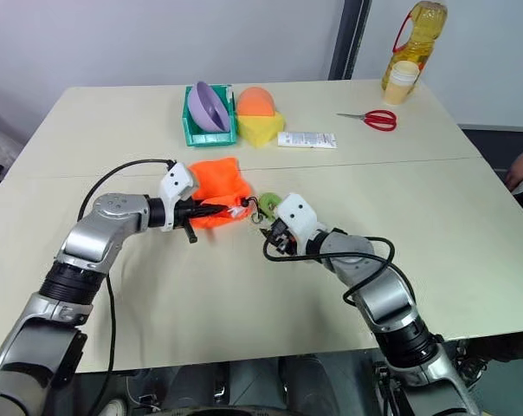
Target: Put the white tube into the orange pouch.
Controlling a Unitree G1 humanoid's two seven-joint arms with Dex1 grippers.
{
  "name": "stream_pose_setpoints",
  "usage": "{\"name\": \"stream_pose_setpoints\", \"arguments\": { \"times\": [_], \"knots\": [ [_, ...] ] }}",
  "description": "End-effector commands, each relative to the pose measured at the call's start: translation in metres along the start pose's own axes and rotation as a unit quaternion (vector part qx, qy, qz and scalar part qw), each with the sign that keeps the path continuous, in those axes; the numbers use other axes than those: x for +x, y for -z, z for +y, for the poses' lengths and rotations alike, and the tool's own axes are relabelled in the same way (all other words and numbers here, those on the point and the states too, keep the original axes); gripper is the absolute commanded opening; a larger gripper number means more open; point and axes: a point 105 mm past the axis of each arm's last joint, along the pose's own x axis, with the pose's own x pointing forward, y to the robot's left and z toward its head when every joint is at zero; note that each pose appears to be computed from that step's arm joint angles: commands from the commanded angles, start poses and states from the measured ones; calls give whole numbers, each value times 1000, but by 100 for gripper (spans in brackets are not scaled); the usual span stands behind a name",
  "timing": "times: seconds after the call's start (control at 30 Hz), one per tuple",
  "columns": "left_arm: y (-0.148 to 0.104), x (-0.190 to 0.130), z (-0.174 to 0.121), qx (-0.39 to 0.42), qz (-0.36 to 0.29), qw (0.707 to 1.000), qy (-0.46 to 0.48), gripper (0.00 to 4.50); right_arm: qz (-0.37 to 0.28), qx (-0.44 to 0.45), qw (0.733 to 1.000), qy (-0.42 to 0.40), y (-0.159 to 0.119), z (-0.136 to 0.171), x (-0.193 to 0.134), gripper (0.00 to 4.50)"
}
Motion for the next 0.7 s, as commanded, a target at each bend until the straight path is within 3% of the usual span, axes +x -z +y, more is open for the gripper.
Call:
{"name": "stream_pose_setpoints", "arguments": {
  "times": [0.03, 0.33, 0.63, 0.7],
  "knots": [
    [-4, -9, 6, 10, -16, 1000, -10, 0, -20, -38, 999, 13, -9, -16, 3, 185],
    [-6, -16, 9, 10, -21, 1000, -20, 0, -34, -106, 993, -38, -13, -22, 26, 185],
    [-8, -20, 3, 0, -31, 999, -14, 0, -9, -67, 996, -56, -3, -23, 37, 185],
    [-8, -22, 0, -9, -34, 999, -8, 58, -13, -65, 996, -67, -5, -18, 35, 191]
  ]
}}
